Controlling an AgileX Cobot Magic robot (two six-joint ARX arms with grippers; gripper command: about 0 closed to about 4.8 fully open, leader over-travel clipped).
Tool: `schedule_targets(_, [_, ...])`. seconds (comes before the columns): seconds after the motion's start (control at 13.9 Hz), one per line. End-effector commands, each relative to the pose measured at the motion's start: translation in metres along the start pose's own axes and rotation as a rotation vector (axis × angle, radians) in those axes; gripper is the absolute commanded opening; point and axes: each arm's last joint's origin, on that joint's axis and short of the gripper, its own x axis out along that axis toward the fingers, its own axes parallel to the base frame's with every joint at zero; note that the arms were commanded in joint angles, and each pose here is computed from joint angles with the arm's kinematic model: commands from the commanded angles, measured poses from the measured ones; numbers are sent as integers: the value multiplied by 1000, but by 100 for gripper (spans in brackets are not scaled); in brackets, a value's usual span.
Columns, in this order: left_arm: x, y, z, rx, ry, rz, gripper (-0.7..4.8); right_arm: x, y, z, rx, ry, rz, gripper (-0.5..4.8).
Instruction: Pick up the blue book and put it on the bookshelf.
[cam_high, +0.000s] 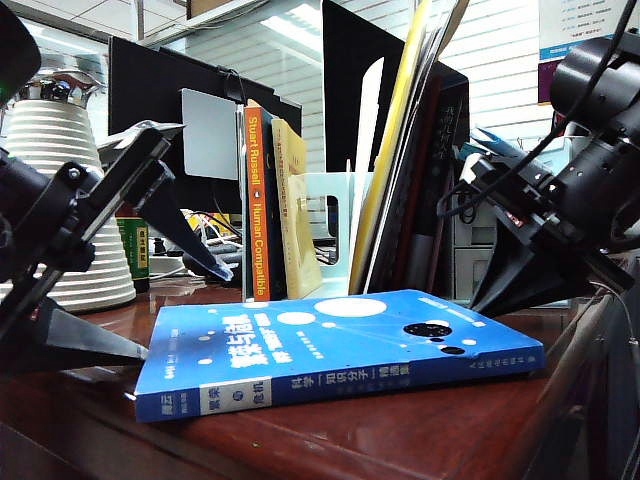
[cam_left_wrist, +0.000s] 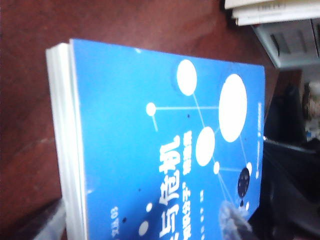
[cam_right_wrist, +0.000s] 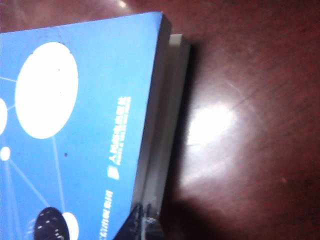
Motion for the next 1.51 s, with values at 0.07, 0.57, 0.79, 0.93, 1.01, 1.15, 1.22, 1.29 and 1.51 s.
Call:
schedule_targets(0.07, [-1,13,-13,-42,142,99,479,0,2,3,-21,-24,-15,-1])
schedule_targets(0.57, [-8,21,-21,-108,222,205,479,-1,-2,-4,16,33,-139,-1])
schedule_targets(0.79, [-8,23,-22,-104,231,220,479,-1,-2,-5,22,43,-143,-1])
schedule_targets(0.93, [-7,22,-22,-101,227,214,479,0,2,-5,35,63,-7,-1])
schedule_targets(1.01, [-7,22,-21,-98,222,207,479,1,5,-6,41,70,9,-1])
schedule_targets(1.15, [-7,20,-20,-90,211,192,479,5,13,-7,22,89,64,-1])
schedule_targets(1.22, [-6,19,-19,-81,201,175,479,7,18,-8,4,93,99,-1])
schedule_targets(1.29, [-5,16,-17,-54,183,143,479,9,23,-7,-19,87,126,-1])
schedule_targets(1.51, [-3,1,-6,20,109,-38,479,12,30,-4,-55,61,143,-1])
